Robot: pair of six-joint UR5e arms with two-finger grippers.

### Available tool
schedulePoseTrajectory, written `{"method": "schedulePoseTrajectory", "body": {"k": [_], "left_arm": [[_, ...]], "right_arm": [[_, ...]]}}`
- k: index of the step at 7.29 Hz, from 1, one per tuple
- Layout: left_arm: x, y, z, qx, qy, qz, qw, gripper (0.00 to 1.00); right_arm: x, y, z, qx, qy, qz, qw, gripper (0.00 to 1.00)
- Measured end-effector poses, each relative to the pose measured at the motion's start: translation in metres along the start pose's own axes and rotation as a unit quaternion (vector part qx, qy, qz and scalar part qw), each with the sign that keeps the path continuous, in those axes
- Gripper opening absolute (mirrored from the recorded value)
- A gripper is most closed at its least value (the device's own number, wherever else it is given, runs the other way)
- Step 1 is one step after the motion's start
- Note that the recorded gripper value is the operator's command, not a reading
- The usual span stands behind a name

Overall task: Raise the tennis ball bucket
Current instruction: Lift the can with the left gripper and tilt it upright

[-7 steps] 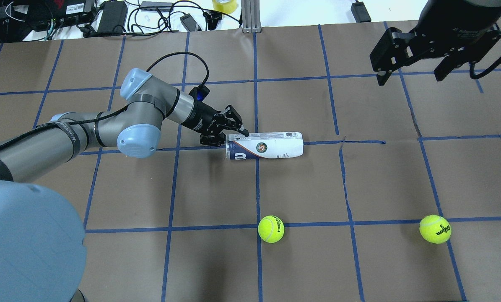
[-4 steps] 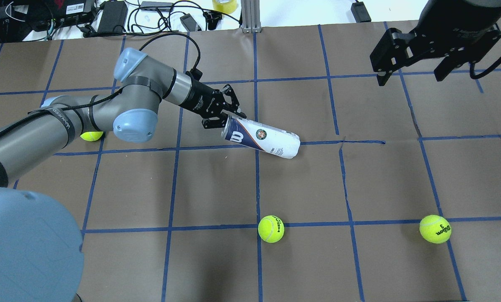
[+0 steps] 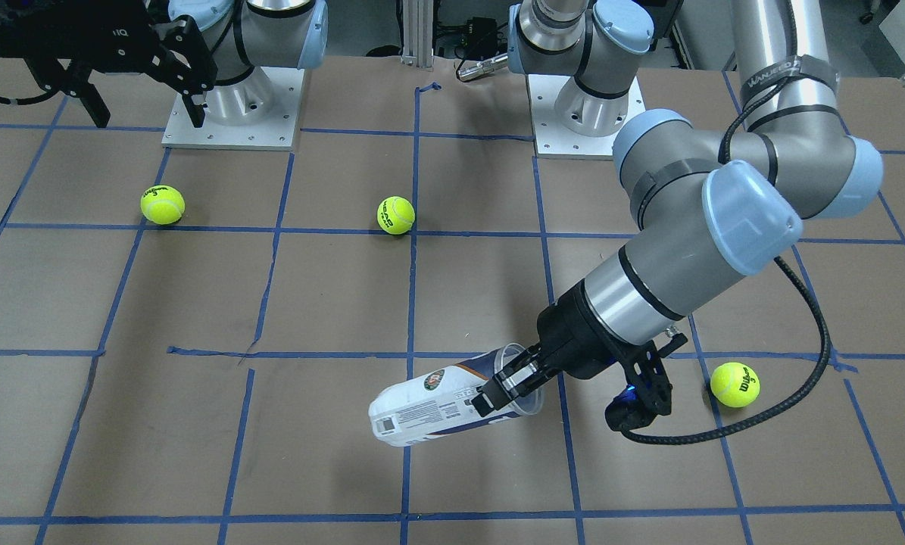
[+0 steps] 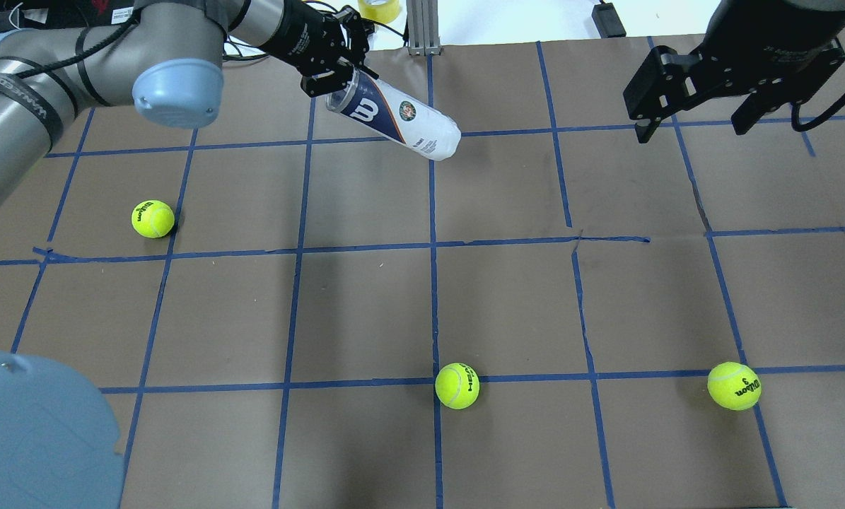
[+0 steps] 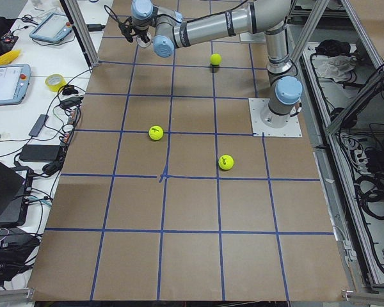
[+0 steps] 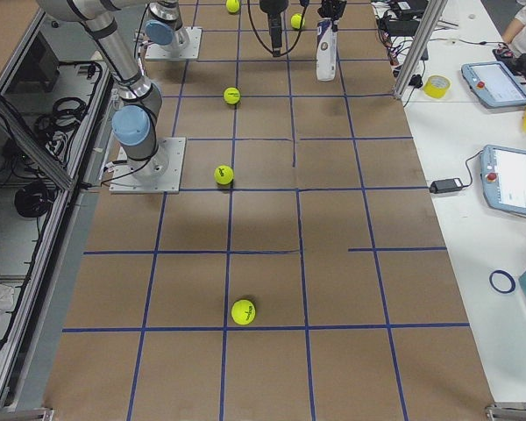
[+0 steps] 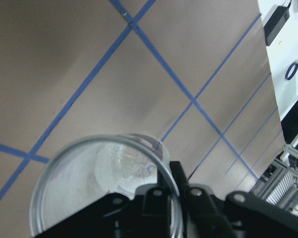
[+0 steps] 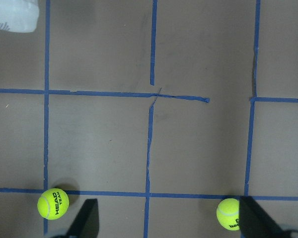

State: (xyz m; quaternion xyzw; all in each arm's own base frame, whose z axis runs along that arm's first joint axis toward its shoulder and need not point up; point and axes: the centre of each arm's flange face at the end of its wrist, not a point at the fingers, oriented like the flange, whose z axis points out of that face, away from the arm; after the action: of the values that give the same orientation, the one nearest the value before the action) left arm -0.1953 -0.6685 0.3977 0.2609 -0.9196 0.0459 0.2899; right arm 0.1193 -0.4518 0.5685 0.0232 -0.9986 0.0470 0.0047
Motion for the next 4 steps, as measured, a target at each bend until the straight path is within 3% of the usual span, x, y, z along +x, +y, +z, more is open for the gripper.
{"method": "schedulePoseTrajectory", "body": {"k": [1, 2, 3, 4], "left_arm": [[-0.004, -0.002, -0.008, 0.003, -0.048, 0.096, 0.9942, 0.0], [-0.014, -0.001, -0.009, -0.007, -0.111, 0.188, 0.9758, 0.0], [-0.025, 0.0, -0.007, -0.019, -0.185, 0.259, 0.9479, 0.0], [-0.031, 0.0, -0.003, -0.031, -0.23, 0.3, 0.9253, 0.0]], "right_arm": [[0.0, -0.001, 0.0, 0.002, 0.0, 0.0, 1.0, 1.0], [0.0, -0.003, 0.001, 0.004, -0.001, 0.0, 1.0, 1.0], [0.0, -0.003, 0.0, 0.007, 0.0, 0.002, 1.0, 1.0], [0.0, -0.003, -0.001, 0.009, 0.0, 0.004, 1.0, 1.0]]}}
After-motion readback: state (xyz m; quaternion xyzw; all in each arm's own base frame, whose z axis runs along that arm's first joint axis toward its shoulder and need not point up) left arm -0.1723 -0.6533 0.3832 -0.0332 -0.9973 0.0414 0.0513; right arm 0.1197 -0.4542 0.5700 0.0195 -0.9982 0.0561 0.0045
